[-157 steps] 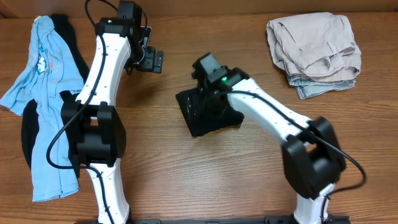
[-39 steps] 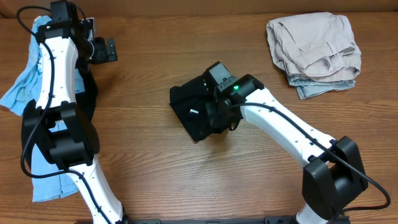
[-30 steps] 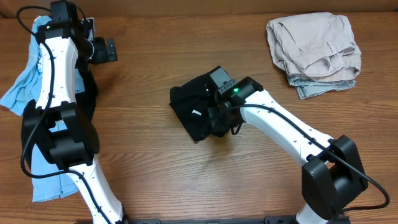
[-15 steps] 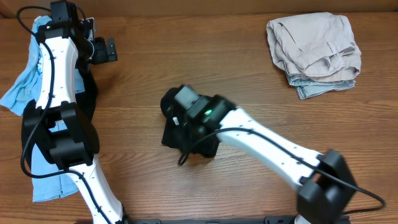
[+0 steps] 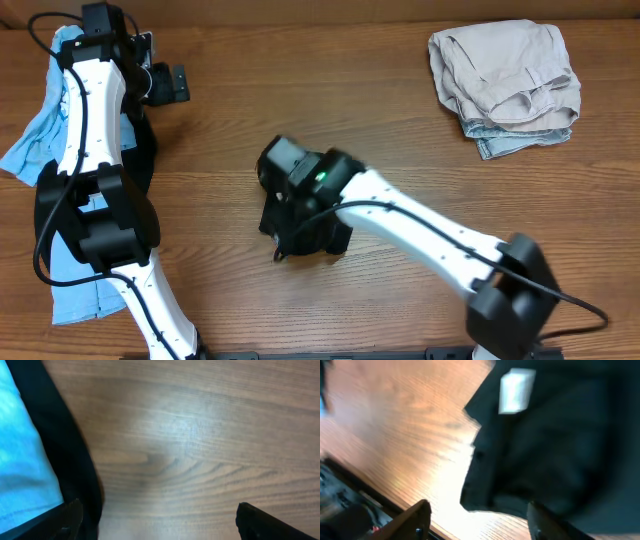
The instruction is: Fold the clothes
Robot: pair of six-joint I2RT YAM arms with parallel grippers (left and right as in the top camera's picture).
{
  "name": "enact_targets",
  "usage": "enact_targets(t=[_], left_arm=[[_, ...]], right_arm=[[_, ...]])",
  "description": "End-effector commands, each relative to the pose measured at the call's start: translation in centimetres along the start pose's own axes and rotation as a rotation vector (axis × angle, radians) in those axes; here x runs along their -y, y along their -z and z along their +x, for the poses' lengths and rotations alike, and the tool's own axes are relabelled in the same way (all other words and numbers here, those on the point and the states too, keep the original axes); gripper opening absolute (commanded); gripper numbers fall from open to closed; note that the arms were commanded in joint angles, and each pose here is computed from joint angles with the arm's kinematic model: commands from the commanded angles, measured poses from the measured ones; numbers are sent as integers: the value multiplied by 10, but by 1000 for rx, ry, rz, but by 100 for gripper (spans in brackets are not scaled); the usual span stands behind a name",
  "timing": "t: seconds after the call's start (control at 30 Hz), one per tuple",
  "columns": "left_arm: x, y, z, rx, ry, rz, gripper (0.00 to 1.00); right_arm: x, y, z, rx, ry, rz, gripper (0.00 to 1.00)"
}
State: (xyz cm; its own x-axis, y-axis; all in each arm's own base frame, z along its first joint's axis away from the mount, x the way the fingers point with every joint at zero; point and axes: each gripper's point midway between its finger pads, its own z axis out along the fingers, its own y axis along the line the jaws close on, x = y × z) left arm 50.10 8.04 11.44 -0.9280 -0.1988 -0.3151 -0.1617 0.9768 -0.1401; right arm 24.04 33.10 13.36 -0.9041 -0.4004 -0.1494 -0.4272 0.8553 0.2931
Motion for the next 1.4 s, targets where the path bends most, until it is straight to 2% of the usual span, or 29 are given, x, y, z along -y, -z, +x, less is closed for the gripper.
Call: enact_targets(t=[0.0, 0.07, 0.23, 0.57, 0.73, 0.9, 1.13, 1.23, 1.37], left_arm=[[21, 2, 4, -22, -17, 56, 100], [45, 7, 15, -58, -59, 138, 100], [93, 34, 35, -93, -200, 256, 100], [178, 110, 96, -138, -519, 324, 100], [219, 125, 153, -279, -689, 413, 100], [246, 126, 202, -405, -819, 439, 100], [261, 118, 262, -589, -892, 434, 100], [261, 104, 293, -675, -929, 423, 100], [262, 71, 313, -681, -959, 372, 100]], right_arm=[[37, 69, -33, 204, -174, 49, 68], [79, 89, -40, 235, -302, 73, 70], [139, 100, -44, 241, -434, 101, 70], [211, 120, -43, 284, -587, 146, 71], [244, 131, -38, 303, -639, 168, 72], [267, 139, -31, 307, -667, 188, 73], [276, 140, -22, 281, -645, 204, 78], [276, 140, -22, 280, -643, 204, 79], [276, 140, -22, 281, -643, 205, 80]])
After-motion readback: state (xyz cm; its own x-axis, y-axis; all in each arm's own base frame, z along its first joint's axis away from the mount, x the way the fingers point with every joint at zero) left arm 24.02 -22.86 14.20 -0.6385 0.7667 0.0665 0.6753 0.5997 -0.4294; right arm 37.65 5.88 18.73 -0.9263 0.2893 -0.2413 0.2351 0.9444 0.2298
